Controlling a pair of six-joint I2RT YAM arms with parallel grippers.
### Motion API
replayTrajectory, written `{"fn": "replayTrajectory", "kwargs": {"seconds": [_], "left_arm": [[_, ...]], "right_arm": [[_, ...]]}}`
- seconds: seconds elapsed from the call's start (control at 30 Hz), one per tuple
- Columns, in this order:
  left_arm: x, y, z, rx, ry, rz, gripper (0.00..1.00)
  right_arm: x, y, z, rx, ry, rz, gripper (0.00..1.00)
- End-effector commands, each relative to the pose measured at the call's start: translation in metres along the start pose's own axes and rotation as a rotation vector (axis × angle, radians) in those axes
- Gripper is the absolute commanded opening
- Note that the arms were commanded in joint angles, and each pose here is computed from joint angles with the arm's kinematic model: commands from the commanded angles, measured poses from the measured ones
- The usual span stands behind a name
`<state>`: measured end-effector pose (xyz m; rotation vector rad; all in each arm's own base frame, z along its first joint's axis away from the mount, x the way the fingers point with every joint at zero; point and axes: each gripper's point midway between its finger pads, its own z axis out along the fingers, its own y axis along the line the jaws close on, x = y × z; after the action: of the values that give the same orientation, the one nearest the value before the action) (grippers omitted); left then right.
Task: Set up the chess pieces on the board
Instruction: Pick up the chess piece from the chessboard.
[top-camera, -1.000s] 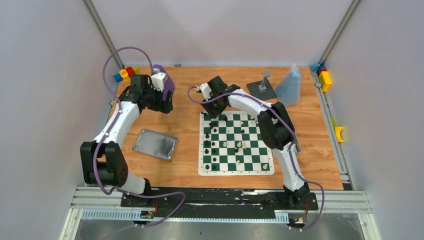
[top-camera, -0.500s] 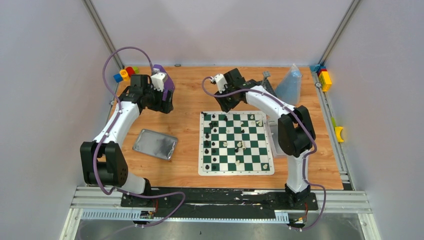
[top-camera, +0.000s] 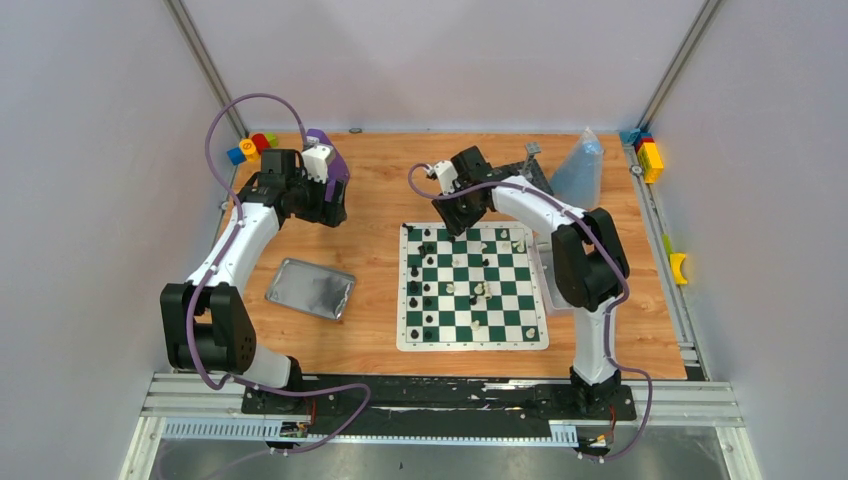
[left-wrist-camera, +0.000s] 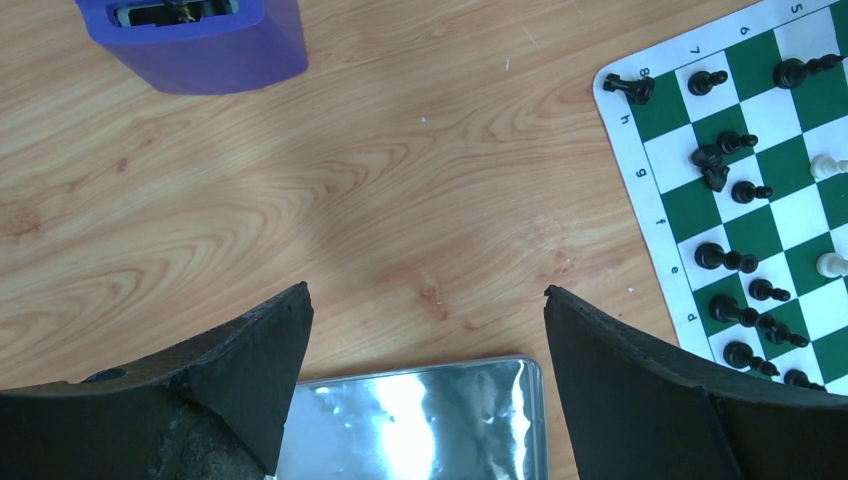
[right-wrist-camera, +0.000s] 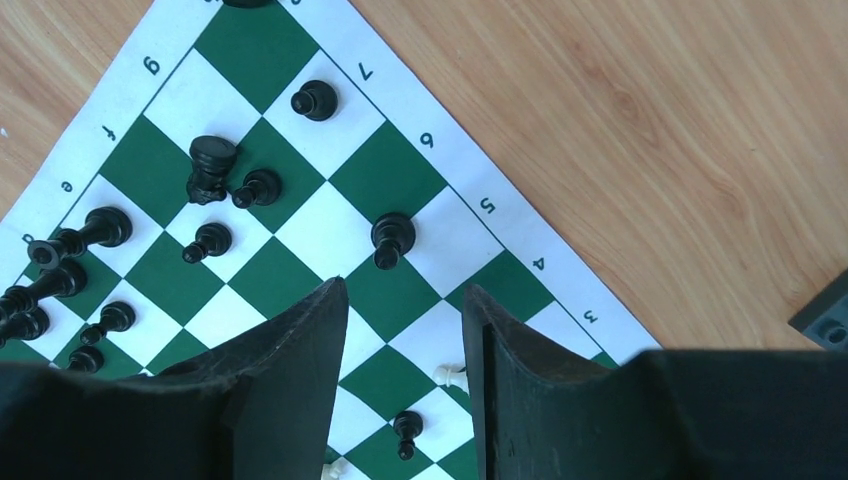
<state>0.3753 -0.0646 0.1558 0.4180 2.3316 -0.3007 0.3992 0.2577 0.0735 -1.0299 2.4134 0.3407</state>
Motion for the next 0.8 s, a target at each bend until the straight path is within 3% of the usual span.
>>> {"fn": "replayTrajectory", "kwargs": {"seconds": [0.0, 0.17, 0.77], "left_arm": [[-0.008, 0.001, -0.002, 0.002, -0.034, 0.011, 0.94], [-0.006, 0.001, 0.0, 0.004, -0.03, 0.01, 0.94], [-0.004, 0.001, 0.002, 0.008, -0.021, 0.01, 0.94]], "right_arm": [[-0.008, 0.004, 0.009, -0.025, -0.022, 0.009, 0.47], [-0.007, 0.005, 0.016, -0.039, -0.013, 0.013, 0.45], [-0.017, 0.005, 0.027, -0.058, -0.017, 0.012, 0.23]]}}
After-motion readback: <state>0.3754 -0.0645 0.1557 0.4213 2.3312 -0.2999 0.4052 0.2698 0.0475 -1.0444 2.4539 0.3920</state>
